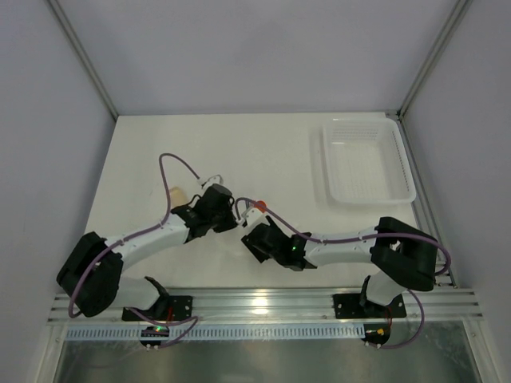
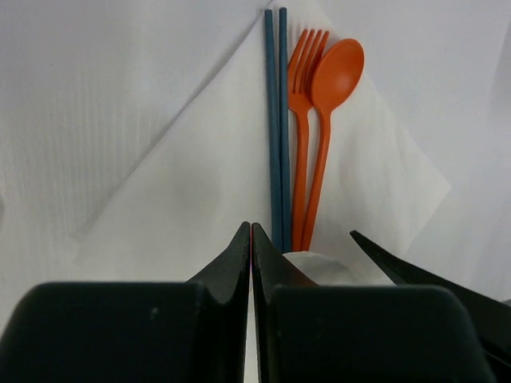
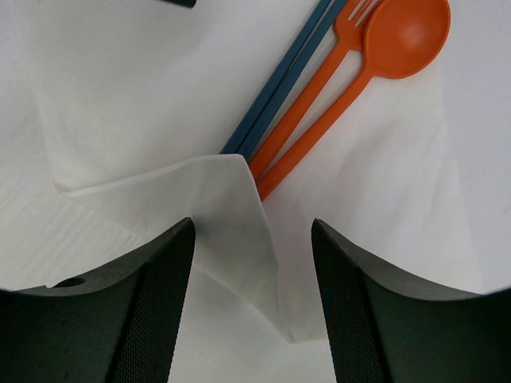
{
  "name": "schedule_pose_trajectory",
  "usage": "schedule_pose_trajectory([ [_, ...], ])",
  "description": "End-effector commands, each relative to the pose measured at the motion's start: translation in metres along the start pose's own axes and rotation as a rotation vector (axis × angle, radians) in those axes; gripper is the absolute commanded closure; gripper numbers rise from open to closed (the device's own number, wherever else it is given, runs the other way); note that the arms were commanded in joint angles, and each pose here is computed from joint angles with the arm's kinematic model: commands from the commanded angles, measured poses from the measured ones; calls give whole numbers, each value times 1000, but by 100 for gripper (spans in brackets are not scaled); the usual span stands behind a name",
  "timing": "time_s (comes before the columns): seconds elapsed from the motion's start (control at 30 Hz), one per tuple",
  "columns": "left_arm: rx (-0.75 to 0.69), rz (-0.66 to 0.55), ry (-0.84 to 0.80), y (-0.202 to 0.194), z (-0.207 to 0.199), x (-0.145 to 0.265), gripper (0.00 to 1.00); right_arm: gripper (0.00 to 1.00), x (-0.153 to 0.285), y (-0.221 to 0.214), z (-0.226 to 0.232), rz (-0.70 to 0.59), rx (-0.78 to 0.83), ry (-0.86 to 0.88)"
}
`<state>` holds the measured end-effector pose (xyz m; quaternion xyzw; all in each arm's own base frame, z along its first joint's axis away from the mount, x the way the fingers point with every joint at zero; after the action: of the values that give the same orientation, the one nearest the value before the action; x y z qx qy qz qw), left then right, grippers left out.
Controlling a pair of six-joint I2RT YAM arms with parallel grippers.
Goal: Place the utensils on the paper napkin and roll it up
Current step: Roll the napkin at the center of the board.
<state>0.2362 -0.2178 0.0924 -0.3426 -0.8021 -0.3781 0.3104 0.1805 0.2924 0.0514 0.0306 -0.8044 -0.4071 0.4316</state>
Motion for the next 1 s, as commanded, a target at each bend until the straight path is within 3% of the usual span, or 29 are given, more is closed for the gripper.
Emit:
schedule_pose_trajectory([
  [0.0,1,34,-61,-16,-10,11,100,36,4,-1,-2,-8,-31,0],
  [0.33,32,96,-81,-60,-5,2,100,35,5,1,-1,-18,-51,14],
  [0.97,63,188,-95,-92,0,-2,100,35,5,0,-1,-18,-65,21],
])
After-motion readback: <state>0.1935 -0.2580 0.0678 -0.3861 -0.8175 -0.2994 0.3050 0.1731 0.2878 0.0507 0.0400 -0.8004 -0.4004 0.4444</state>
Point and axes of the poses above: each gripper's point midway between its finger pads, its own x axis back along the fingers, its own z axis along the line the jaws close on, y = z × x, the point moved 3 cm from there along x, back along the fingers, and after that the axes turned 11 degrees about x, right-handed, at the moved point
